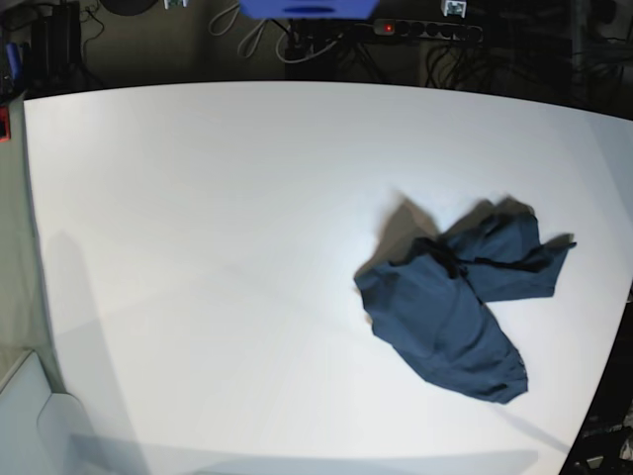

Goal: Layout the t-shirt on the table in an organized manner, then fold the t-shirt properly

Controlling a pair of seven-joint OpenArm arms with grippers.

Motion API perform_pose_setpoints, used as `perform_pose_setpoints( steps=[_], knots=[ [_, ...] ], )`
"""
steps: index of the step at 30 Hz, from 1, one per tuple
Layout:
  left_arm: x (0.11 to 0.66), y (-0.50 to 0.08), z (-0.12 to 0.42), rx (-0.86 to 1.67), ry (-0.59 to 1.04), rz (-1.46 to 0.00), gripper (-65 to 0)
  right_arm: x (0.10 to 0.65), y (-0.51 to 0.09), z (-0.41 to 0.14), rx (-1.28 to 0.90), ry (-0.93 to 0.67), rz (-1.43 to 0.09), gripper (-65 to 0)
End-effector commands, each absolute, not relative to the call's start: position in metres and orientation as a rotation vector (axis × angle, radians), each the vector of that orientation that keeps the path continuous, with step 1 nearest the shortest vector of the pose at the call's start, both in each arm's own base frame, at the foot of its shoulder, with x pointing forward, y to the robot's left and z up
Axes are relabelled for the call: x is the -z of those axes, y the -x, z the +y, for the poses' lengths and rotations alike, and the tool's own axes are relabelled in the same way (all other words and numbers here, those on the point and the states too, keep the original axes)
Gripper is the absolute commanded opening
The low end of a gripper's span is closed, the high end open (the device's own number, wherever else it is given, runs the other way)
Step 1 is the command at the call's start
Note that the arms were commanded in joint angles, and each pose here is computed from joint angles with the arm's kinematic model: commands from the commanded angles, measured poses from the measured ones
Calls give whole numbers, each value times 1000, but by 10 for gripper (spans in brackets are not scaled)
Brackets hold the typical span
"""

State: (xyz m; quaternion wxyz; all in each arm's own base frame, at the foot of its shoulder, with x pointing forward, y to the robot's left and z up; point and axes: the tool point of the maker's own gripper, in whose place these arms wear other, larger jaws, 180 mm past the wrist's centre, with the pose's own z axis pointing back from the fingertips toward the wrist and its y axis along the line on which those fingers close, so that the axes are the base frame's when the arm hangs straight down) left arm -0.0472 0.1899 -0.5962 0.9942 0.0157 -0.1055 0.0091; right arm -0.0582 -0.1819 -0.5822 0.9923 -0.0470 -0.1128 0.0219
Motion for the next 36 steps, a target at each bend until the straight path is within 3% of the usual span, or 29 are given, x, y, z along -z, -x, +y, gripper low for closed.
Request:
perform_pose_setpoints(
  steps=[1,15,23,36],
  knots=[
    [589,52,197,-18,-40,-221,-648,575,68,-189,-54,101,-226,-650],
    [470,1,166,43,76,-521,-648,457,26,-180,-142,80,-493,-650],
    [396,-48,193,22,2,-727,-648,380,-23,-186,-153,125,-690,-650],
    [353,-102,206,-12,-35,-916,-649,356,-91,-178,-147,123,-896,-650]
  ],
)
